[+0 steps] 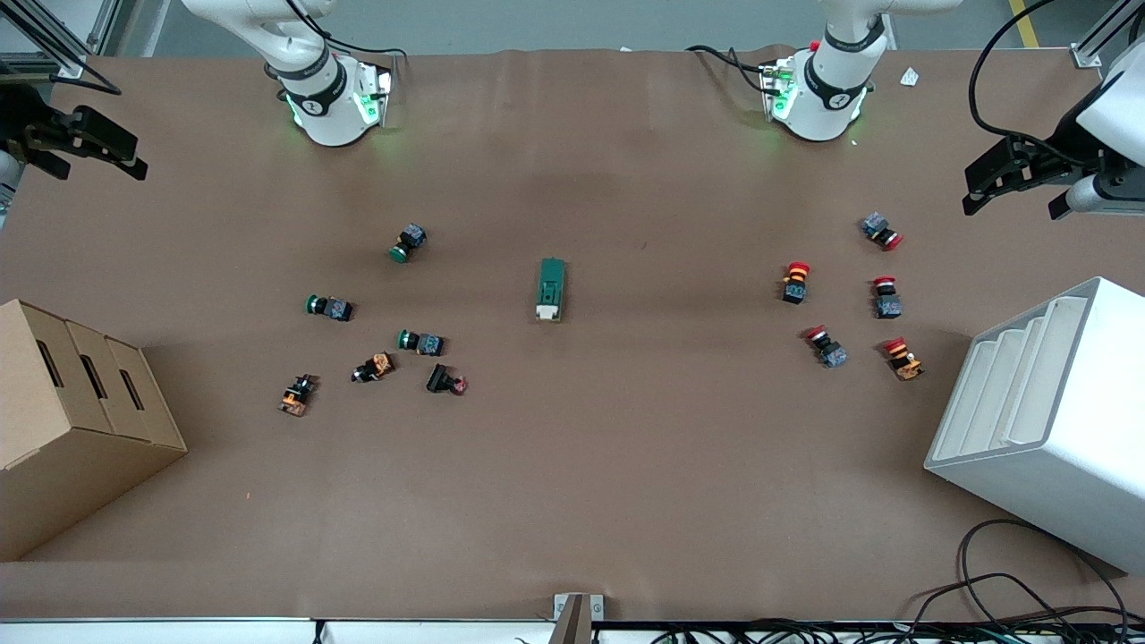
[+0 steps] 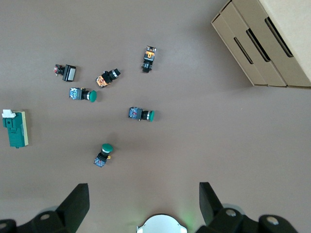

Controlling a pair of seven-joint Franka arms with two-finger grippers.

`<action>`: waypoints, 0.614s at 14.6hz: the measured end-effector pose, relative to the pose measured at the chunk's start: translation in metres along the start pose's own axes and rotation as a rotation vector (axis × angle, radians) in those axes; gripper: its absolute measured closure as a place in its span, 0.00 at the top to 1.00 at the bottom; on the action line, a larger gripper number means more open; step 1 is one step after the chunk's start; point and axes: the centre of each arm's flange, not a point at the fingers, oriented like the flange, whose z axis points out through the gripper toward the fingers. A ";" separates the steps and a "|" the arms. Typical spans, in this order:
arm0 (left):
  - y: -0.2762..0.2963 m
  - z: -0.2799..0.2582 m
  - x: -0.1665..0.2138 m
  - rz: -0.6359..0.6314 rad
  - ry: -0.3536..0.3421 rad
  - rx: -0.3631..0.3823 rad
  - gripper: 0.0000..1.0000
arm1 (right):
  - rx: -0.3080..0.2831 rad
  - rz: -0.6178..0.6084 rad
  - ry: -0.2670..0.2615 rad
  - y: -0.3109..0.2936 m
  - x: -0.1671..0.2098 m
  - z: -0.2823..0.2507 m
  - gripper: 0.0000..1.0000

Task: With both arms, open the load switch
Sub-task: 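Move the left gripper over the green load switch base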

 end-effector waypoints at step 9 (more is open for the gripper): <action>0.002 0.009 0.005 0.003 -0.019 0.001 1.00 | 0.000 0.000 0.000 0.000 0.000 0.000 1.00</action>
